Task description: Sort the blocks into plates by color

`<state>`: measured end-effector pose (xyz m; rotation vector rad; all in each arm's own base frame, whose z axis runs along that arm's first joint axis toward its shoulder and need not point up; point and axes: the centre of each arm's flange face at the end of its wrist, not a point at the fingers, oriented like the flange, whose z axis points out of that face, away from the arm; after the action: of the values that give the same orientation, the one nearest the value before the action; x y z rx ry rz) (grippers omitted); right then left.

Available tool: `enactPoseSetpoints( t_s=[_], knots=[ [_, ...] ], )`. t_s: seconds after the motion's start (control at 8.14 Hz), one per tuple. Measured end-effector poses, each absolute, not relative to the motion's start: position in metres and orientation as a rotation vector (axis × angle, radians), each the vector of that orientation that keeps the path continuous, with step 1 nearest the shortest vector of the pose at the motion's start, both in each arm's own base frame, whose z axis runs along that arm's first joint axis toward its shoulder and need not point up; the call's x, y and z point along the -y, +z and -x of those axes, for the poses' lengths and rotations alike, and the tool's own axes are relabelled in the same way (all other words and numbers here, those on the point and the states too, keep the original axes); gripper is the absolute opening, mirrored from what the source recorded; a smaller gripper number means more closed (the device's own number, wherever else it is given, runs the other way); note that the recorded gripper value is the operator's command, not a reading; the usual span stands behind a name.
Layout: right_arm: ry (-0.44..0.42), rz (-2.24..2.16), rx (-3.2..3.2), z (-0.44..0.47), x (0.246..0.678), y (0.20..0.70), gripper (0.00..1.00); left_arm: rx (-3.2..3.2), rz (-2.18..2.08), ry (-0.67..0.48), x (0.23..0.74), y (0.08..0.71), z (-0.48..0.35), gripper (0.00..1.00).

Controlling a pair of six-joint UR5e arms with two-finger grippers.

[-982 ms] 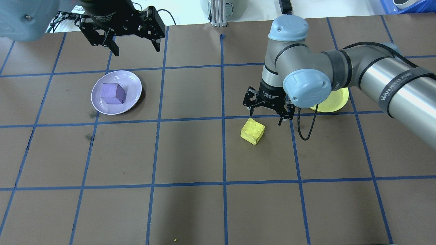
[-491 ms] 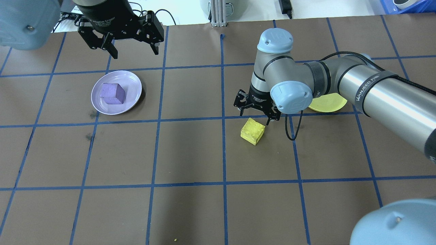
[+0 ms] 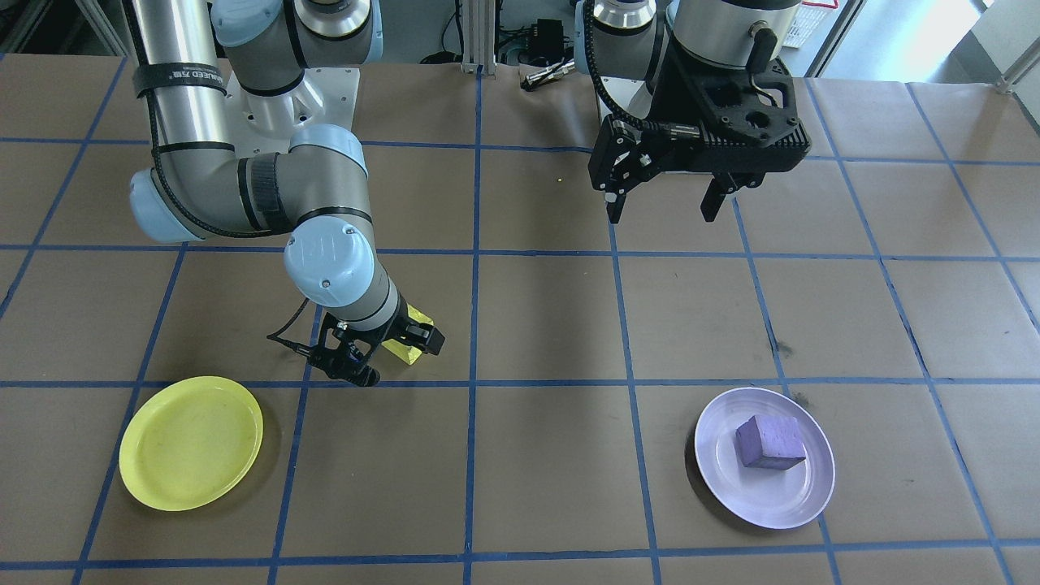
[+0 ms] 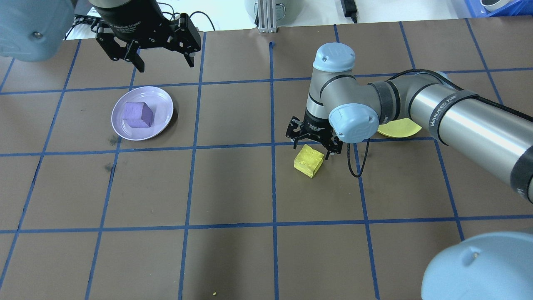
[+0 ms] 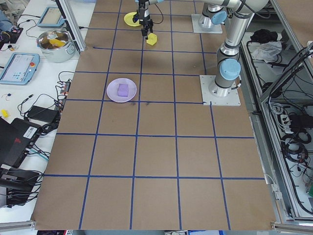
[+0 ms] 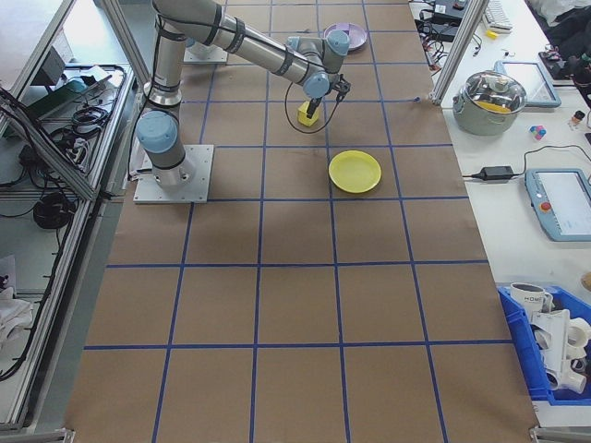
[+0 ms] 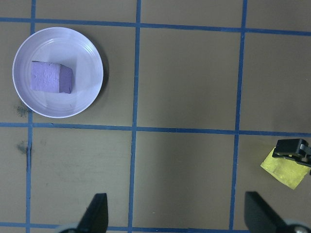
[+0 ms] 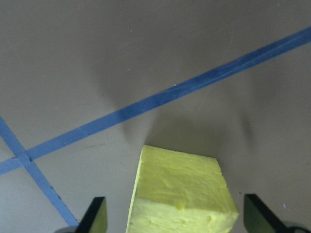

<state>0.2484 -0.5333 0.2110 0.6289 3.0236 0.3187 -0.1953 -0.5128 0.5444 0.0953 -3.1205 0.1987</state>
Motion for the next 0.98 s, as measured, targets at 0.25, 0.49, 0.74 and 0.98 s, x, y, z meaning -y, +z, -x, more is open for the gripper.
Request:
enactPoseSetpoints(
  t_s=[0.25,0.49,0.74,0.98],
  knots=[
    [0.341,-0.627,-3.027,-0.2477,0.5289,0.2051,1.0,3.118,-0.094,0.195,0.5132,0.5433,0.1959,1.0],
    [0.356,-0.622,-3.029,-0.2471,0.5258,0.2014,0.74,3.117,-0.094,0.18,0.5125,0.5391,0.1961,1.0],
    [0.355,-0.629,-3.027,-0.2471,0.525,0.2003,0.23,3.119,-0.092,0.17,0.5111,0.5358,0.1965,1.0],
    [0.346,-0.631,-3.021,-0.2476,0.5257,0.2008,0.0,3.123,-0.092,0.174,0.5099,0.5366,0.196,1.0]
  ],
)
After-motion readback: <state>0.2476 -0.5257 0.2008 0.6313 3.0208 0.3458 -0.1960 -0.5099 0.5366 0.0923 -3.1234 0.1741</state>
